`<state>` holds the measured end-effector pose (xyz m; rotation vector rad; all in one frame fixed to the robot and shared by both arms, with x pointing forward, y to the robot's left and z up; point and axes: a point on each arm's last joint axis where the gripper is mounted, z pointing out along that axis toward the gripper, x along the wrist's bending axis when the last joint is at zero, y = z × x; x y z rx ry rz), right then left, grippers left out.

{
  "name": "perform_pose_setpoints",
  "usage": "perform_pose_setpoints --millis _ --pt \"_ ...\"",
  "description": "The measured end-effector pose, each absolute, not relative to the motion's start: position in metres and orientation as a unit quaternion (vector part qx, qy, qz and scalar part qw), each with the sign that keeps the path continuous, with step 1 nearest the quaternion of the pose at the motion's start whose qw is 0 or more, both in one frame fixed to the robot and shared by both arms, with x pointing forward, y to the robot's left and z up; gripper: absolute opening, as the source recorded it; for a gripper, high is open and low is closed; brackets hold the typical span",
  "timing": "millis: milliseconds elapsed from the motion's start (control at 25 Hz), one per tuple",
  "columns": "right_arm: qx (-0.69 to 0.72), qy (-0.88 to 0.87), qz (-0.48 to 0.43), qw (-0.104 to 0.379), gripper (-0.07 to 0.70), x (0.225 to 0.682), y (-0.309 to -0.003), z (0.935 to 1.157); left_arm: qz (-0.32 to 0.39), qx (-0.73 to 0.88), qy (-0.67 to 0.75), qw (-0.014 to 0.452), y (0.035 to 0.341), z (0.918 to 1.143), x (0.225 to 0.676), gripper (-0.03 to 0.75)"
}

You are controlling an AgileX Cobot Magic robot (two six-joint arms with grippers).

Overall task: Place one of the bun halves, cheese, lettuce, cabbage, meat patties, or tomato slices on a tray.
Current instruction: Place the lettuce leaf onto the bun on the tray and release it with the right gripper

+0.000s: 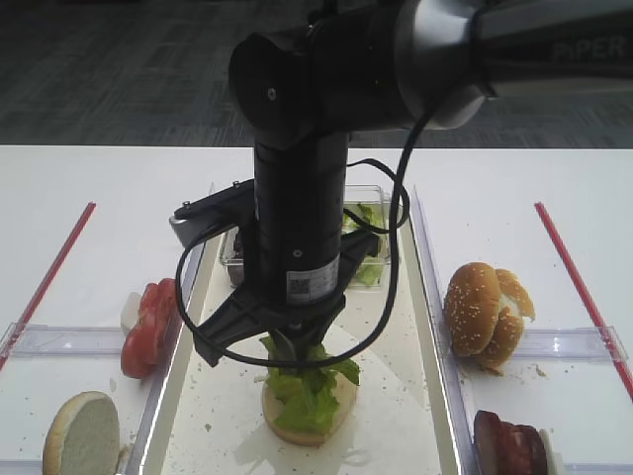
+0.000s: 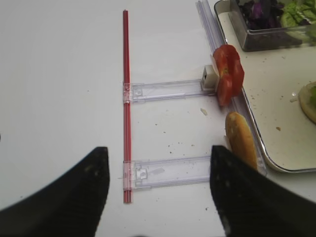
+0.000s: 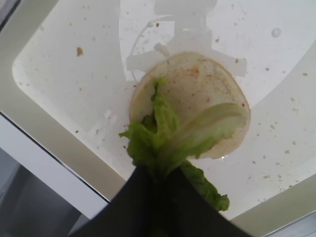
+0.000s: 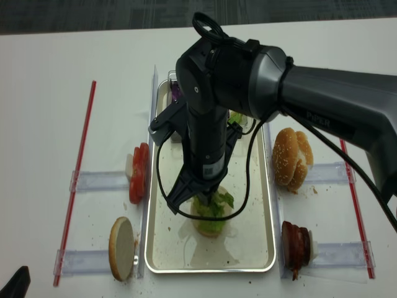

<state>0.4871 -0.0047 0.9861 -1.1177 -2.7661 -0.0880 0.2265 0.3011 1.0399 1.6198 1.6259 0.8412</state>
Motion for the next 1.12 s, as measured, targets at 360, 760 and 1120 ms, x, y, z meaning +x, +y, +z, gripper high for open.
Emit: perform_pose_setpoints --millis 360,760,1120 --pt "-0.374 -0.923 -0.009 0.092 0.092 0.489 -0.001 0.966 0.323 0.623 0.625 0.342 0.301 1.040 0.227 0.409" --pt "-0.368 -0.926 0.002 0.085 0.092 0.491 -0.001 0.959 0.323 0.623 0.625 0.342 0.301 1.040 0.227 0.409" --pt "-0.358 -0.930 -0.001 0.086 0.315 0.491 -0.001 0.960 0.323 0.623 0.625 0.342 0.301 1.040 0.227 0.409"
